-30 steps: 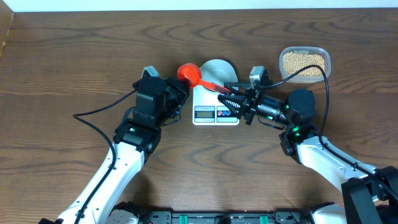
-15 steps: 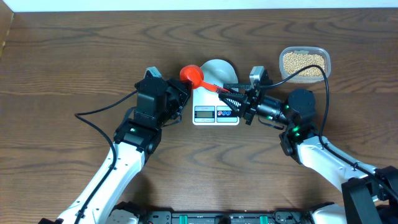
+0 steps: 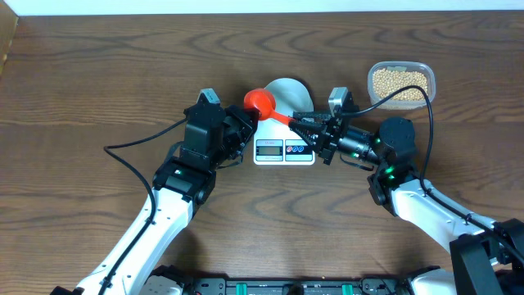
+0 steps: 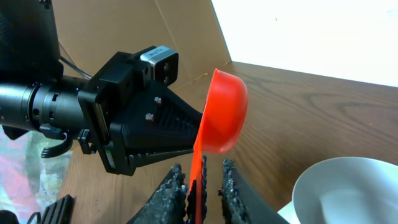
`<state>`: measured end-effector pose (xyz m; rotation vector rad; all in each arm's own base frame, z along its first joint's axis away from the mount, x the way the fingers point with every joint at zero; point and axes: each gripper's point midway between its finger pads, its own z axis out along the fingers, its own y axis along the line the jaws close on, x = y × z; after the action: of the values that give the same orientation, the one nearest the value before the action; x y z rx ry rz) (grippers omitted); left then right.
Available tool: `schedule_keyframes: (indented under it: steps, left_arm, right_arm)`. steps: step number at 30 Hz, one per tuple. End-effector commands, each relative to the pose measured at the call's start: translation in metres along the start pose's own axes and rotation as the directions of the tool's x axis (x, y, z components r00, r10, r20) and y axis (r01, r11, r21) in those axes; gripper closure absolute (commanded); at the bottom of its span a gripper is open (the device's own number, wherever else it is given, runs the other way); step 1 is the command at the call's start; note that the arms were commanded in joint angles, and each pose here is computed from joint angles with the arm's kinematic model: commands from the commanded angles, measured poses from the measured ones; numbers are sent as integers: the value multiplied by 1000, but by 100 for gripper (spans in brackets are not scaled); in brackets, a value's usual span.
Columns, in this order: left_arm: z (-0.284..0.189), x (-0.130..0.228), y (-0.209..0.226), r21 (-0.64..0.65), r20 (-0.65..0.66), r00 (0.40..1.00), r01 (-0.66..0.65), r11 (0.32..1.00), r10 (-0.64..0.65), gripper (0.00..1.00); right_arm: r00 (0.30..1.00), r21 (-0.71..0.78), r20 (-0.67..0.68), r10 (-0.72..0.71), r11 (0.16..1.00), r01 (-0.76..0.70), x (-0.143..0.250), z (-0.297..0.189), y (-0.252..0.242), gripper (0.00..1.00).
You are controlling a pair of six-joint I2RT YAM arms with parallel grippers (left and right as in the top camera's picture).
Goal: Scoop item into bowl and weigh 50g on scale
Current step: 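Grasp the scoop handle with the right gripper, then open the left gripper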
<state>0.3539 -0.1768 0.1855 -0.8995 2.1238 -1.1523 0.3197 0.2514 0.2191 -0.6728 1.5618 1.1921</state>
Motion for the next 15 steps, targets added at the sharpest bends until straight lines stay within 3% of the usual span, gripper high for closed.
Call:
schedule_keyframes:
  steps: [1, 12, 15]
  left_arm:
    - [0, 1, -9, 21, -9, 999, -30, 999, 30, 93]
    - [0, 0, -10, 26, -7, 999, -31, 999, 31, 93]
    - [0, 0, -11, 30, -5, 999, -32, 999, 32, 93]
  right_arm:
    - [1000, -1, 11, -23, 1000, 23, -6, 4, 0, 83]
    - [1000, -2, 10, -15, 1000, 15, -6, 4, 0, 91]
    - [1000, -2, 10, -15, 1000, 15, -6, 4, 0, 97]
